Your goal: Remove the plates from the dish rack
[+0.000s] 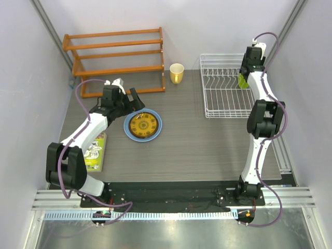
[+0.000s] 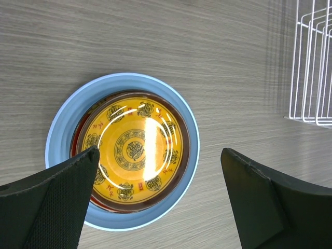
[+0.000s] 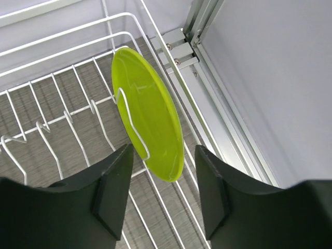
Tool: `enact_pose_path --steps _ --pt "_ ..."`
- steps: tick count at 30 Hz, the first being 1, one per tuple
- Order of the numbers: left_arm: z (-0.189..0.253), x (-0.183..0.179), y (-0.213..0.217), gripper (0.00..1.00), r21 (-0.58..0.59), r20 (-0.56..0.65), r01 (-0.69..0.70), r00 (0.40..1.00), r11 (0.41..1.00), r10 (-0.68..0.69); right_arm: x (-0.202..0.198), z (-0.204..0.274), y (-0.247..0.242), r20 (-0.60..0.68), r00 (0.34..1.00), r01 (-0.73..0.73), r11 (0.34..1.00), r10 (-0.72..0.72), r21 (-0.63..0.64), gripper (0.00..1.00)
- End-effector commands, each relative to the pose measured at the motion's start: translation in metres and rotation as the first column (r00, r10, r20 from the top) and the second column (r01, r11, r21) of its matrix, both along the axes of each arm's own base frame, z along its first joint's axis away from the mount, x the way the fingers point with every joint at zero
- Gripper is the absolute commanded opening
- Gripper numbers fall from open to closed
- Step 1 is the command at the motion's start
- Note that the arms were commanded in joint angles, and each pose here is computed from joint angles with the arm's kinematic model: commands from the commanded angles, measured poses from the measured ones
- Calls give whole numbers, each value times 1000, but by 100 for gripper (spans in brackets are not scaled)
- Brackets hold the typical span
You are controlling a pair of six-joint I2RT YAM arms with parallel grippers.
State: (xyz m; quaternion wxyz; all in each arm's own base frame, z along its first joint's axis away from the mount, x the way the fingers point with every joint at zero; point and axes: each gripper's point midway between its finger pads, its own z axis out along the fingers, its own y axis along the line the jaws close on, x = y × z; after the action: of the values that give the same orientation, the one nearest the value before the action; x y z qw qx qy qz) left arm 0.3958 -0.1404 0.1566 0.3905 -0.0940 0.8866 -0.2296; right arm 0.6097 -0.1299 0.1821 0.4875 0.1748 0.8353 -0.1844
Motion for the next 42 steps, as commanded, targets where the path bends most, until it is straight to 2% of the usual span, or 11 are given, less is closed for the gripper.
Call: enact_pose_path --steps 1,5,10,18,24,28,32,35,40,42 --pt "25 15 -7 100 -11 86 34 996 999 -33 9 17 -12 45 999 -1 1000 1 -14 54" --pt "19 17 -7 99 -5 74 29 997 1000 -29 13 7 -19 34 999 -3 1000 4 -7 48" --pt "12 19 -7 99 -6 61 25 998 1000 -25 15 6 -25 38 999 -2 1000 2 -2 46" --pt "5 21 -5 99 5 47 14 999 1000 -14 21 -12 -23 26 999 -39 998 38 44 30" --pt "-1 21 -5 100 10 33 13 999 1000 -14 25 -22 -18 20 998 -62 996 60 69 25" --pt "-2 21 -4 99 14 33 11 999 1000 -11 26 -23 -16 15 997 -72 995 71 73 11" --pt "0 21 -4 100 15 39 8 999 1000 -9 24 -12 -17 25 997 -72 996 71 59 6" --pt "0 21 -3 99 14 37 5 999 1000 -6 18 4 -15 15 999 -40 999 40 -3 5" --pt "-2 20 0 100 21 35 -9 999 1000 9 5 57 -3 28 999 39 971 -34 -237 4" --pt "-2 19 1 99 26 38 -13 999 1000 12 -1 68 1 48 997 73 959 -62 -274 4"
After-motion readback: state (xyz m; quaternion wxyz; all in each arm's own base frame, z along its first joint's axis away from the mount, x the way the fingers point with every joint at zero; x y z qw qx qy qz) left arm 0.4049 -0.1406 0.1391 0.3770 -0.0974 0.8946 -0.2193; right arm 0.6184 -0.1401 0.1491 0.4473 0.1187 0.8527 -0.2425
